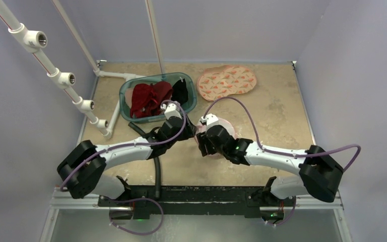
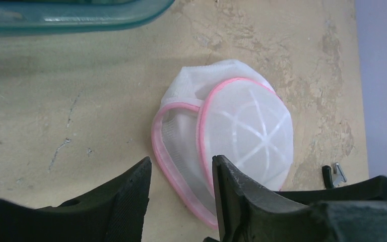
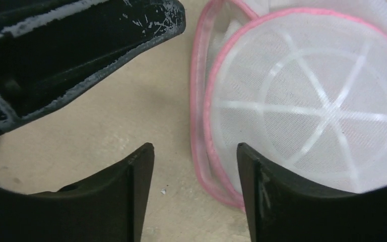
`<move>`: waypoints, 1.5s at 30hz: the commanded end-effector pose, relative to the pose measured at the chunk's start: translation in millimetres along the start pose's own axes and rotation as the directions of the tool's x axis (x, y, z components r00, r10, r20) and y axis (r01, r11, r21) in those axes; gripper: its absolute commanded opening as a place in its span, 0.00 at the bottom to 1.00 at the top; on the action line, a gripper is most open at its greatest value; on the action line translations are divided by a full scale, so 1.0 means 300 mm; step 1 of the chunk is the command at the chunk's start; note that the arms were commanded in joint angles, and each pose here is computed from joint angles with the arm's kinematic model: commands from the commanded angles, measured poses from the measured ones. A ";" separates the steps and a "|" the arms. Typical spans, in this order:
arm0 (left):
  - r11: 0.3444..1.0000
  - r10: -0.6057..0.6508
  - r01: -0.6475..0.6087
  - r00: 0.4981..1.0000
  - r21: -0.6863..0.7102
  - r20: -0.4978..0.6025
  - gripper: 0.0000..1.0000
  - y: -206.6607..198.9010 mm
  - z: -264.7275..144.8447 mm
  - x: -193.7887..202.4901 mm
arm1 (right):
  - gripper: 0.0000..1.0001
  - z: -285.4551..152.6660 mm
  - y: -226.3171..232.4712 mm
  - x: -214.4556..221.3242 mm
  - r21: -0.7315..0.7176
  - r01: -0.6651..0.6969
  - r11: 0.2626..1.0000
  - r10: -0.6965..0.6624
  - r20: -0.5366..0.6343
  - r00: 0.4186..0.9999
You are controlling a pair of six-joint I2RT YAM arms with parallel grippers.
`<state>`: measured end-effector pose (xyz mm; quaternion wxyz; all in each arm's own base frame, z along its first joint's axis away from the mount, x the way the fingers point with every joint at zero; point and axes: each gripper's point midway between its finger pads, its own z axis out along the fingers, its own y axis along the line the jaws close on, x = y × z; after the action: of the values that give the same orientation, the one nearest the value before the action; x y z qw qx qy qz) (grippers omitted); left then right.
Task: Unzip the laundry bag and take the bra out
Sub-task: Adjust the laundry bag at the center of the board, then reset both arms
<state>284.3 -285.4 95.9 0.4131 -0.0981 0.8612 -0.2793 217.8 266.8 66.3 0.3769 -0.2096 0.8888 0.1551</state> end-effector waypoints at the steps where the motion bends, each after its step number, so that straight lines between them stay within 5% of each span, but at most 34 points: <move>1: 0.999 0.051 -0.051 0.996 0.001 0.072 0.47 -0.027 -0.054 -0.099 | 0.67 -0.095 0.040 -0.172 -0.054 -0.045 0.998 0.051 0.124 0.991; 6: 0.995 0.067 -0.073 0.994 0.071 0.088 0.46 -0.092 -0.092 -0.140 | 0.72 -0.230 -0.073 -0.266 0.018 -0.130 0.991 0.123 0.228 0.966; 11: 0.940 0.061 -0.079 0.996 0.331 0.064 0.42 -0.264 -0.117 -0.126 | 0.69 -0.287 -0.295 -0.269 0.107 -0.377 0.920 0.319 0.355 0.879; 18: 0.833 0.050 0.008 0.995 0.553 -0.089 0.19 -0.442 -0.050 0.011 | 0.67 -0.309 -0.365 -0.227 0.060 -0.535 0.843 0.455 0.451 0.768; 29: 0.932 0.046 0.031 0.978 0.360 -0.204 0.03 -0.227 0.164 0.231 | 0.67 -0.304 -0.371 -0.180 0.061 -0.538 0.841 0.460 0.442 0.770; 38: 0.972 0.086 -0.037 0.975 0.231 -0.207 0.03 -0.102 0.237 0.289 | 0.67 -0.312 -0.372 -0.162 0.058 -0.537 0.842 0.461 0.441 0.771; 45: 0.947 0.119 -0.086 0.989 0.310 -0.090 0.17 -0.218 0.124 0.137 | 0.71 -0.370 -0.360 -0.226 0.032 -0.504 0.863 0.432 0.470 0.770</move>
<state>278.0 -377.7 39.8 0.3375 0.0099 0.8548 -0.3942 242.4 145.4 150.4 0.5104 0.0919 0.8280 0.2132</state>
